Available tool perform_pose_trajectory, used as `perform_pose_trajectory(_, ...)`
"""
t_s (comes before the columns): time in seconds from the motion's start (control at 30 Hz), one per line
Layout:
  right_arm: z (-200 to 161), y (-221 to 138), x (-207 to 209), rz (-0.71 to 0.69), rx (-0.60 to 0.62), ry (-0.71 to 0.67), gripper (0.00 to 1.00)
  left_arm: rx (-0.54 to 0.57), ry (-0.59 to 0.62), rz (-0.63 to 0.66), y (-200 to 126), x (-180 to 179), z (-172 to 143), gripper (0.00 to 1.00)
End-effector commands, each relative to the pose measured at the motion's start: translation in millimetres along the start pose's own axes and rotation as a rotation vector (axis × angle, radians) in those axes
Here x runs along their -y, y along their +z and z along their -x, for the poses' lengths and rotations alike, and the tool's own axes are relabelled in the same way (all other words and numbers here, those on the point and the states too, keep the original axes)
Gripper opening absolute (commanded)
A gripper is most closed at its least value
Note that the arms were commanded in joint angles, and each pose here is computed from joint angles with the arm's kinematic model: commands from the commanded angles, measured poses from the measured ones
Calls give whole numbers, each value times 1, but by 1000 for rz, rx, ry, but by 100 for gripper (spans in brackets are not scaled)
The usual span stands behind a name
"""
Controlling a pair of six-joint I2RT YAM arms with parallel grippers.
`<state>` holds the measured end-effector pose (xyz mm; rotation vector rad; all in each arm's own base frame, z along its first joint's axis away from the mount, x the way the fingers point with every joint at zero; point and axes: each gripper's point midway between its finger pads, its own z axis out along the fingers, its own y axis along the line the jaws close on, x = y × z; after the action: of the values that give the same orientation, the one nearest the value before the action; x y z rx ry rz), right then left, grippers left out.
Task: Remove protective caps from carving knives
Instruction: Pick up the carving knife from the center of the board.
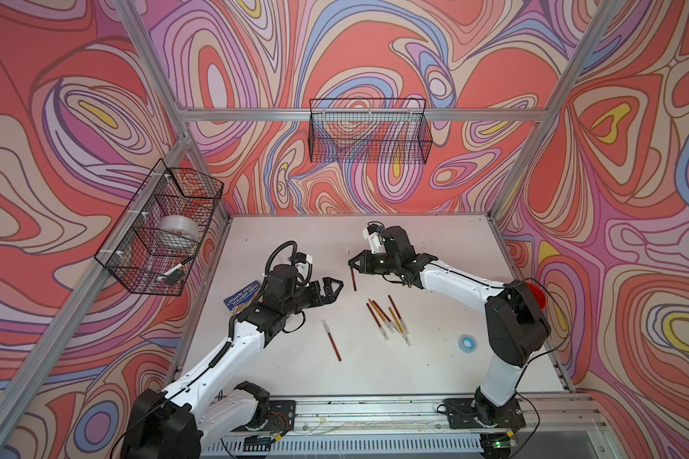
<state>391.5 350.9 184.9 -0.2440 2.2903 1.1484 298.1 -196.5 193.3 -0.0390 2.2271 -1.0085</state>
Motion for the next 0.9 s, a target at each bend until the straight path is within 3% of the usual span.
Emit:
perform_pose_trajectory(0.0, 8, -7, -27, 108, 36, -3, 0, -5, 48, -119, 6, 30, 14, 94)
perform_pose_trajectory(0.43, 17, -20, -50, 182, 49, -26, 0, -31, 37, -111, 45, 30, 30, 71)
perform_pose_trajectory(0.87, 22, -21, -49, 201, 56, -24, 0, -12, 42, -95, 57, 35, 42, 11)
